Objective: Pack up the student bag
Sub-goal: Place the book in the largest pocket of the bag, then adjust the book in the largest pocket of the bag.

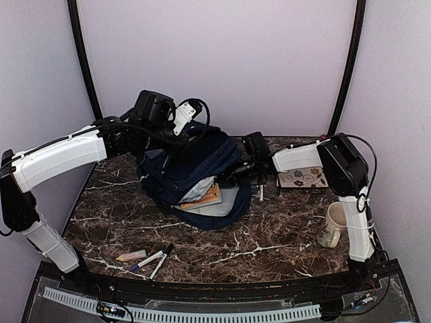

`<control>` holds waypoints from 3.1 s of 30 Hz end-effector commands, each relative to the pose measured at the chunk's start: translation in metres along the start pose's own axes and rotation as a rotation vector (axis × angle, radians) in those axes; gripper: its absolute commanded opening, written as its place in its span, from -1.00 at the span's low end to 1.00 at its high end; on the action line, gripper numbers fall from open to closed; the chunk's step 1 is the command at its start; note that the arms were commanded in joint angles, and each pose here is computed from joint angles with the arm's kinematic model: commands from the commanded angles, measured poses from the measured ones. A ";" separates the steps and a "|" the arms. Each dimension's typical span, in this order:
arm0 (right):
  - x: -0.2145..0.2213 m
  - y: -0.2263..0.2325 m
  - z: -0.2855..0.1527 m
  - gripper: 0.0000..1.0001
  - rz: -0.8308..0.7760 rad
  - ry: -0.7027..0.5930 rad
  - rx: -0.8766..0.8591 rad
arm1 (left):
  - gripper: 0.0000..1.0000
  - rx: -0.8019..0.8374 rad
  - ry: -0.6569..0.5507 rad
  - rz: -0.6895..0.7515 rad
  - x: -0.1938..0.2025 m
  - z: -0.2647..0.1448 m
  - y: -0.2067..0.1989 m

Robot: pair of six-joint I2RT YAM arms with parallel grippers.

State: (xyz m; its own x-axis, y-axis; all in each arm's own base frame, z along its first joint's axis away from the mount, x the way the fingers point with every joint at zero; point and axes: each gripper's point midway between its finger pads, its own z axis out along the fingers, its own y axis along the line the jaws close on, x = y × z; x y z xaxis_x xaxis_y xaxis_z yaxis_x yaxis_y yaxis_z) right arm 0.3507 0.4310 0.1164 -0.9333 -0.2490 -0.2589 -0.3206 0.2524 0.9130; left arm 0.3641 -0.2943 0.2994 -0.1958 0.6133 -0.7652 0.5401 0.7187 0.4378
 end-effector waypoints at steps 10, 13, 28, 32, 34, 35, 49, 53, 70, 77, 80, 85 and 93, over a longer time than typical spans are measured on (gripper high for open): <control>-0.020 0.051 -0.014 -0.21 -0.143 -0.047 -0.087 | 0.13 0.233 0.079 -0.005 0.054 -0.022 -0.105; -0.017 0.049 -0.014 -0.17 -0.138 -0.045 -0.087 | 0.03 0.347 0.064 -0.061 0.058 -0.029 -0.135; -0.013 0.054 -0.012 -0.16 -0.141 -0.042 -0.096 | -0.14 0.091 0.161 0.009 0.078 0.042 -0.134; -0.012 0.048 -0.011 -0.17 -0.137 -0.044 -0.072 | -0.66 -0.017 0.122 -0.031 0.060 0.040 -0.111; -0.012 0.044 -0.010 -0.17 -0.132 -0.046 -0.058 | -0.88 -0.050 0.092 -0.046 0.054 0.037 -0.103; -0.012 0.042 -0.010 -0.17 -0.128 -0.046 -0.055 | -0.99 -0.073 0.083 -0.051 0.052 0.035 -0.098; 0.023 -0.004 -0.054 0.26 -0.300 -0.021 0.411 | -1.00 -0.328 -0.015 -0.117 0.029 -0.019 -0.008; 0.057 -0.002 -0.066 0.28 -0.387 0.061 0.431 | -1.00 -0.303 -0.043 -0.205 0.035 -0.028 0.011; 0.053 0.058 -0.013 0.04 -1.197 0.136 0.706 | -1.00 -0.221 -0.043 -0.272 0.053 -0.029 0.008; 0.065 0.018 0.036 0.28 -1.309 0.259 0.815 | -1.00 -0.239 -0.055 -0.294 0.055 -0.036 0.015; 0.061 -0.004 0.044 0.35 -1.289 0.300 0.892 | -1.00 -0.237 -0.059 -0.305 0.056 -0.038 0.016; 0.039 -0.033 0.027 0.38 -1.294 0.232 1.136 | -1.00 -0.226 -0.058 -0.308 0.058 -0.039 0.015; -0.023 -0.001 0.003 0.31 -1.338 0.002 1.267 | -1.00 -0.204 -0.059 -0.310 0.058 -0.036 0.010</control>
State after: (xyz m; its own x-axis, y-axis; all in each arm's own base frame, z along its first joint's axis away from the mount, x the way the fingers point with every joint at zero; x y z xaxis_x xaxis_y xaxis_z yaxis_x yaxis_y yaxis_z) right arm 0.3326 0.4365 0.0798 0.0102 -0.8886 -0.4586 -0.7953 0.2708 -0.5424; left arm 0.3250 -0.2466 0.2352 -0.3407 0.4616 -0.8191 0.3517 0.8705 0.3442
